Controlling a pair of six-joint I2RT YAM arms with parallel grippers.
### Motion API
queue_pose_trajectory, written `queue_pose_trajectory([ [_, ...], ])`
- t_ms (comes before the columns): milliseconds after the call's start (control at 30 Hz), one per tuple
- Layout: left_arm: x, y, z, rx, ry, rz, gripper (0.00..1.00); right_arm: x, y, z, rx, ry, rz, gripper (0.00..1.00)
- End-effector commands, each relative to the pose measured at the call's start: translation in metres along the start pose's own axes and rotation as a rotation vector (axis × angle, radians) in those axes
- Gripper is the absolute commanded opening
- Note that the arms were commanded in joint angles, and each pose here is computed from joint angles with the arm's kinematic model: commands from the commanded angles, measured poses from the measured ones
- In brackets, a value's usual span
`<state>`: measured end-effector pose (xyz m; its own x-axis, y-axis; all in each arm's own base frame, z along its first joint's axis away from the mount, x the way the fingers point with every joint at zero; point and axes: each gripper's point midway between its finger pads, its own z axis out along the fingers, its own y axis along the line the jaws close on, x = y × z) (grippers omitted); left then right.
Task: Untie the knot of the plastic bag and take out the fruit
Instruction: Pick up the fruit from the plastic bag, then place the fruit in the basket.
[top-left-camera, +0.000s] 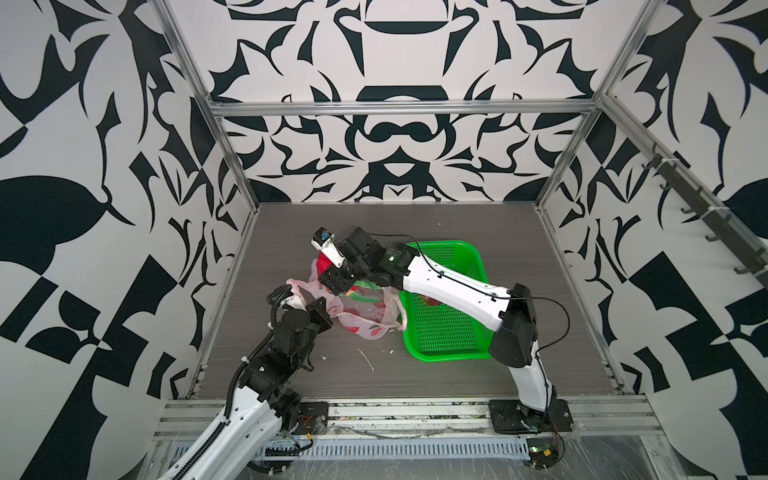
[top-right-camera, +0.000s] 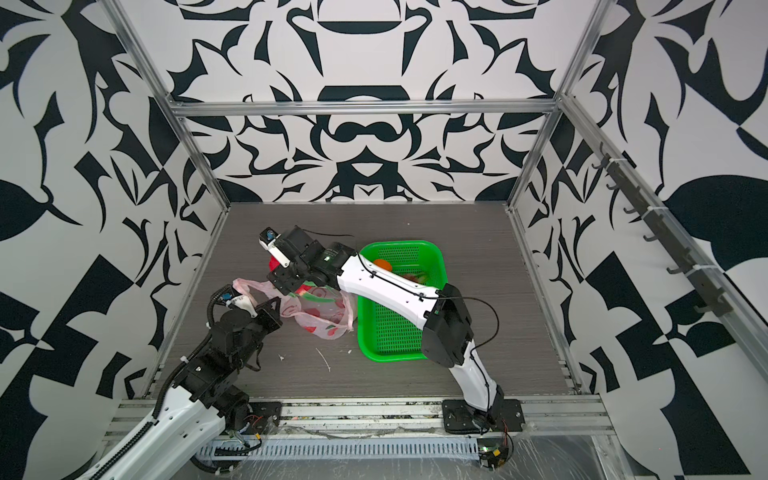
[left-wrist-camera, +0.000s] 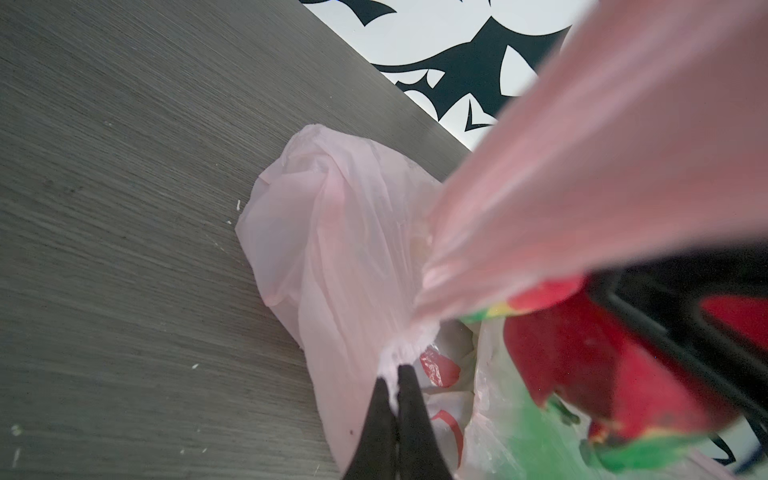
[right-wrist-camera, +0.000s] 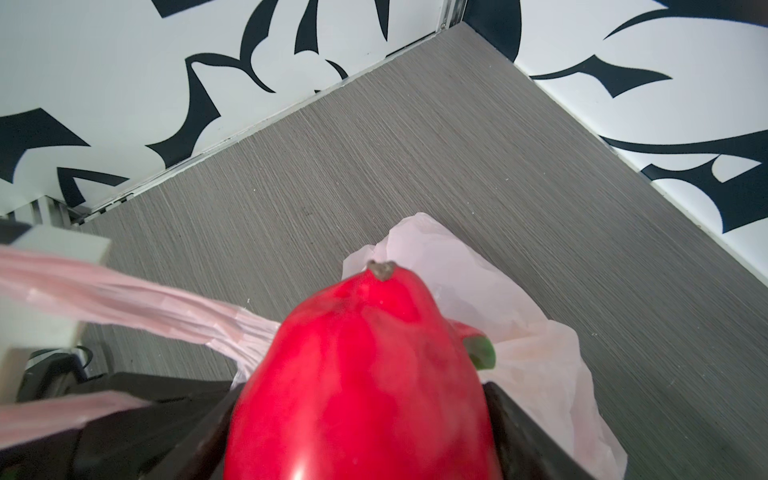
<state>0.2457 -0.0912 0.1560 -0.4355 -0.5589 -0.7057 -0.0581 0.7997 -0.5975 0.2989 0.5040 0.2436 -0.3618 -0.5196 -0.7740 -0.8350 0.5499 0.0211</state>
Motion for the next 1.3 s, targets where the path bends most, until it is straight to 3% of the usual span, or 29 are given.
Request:
queue_pose_trajectory([
  [0,0.008,0.004,0.001,-0.003,0.022,-0.007,0.0,-0.077,-0.002,-0.046,0.007,-0.243,0.017,0.02],
  [500,0.013,0.008,0.002,-0.008,0.033,-0.007,0.0,-0.107,-0.019,-0.05,0.035,-0.318,0.019,0.02],
  [1267,0.012,0.003,0.004,0.002,0.041,-0.01,0.0,-0.139,-0.051,-0.092,0.122,-0.418,-0.006,0.01],
])
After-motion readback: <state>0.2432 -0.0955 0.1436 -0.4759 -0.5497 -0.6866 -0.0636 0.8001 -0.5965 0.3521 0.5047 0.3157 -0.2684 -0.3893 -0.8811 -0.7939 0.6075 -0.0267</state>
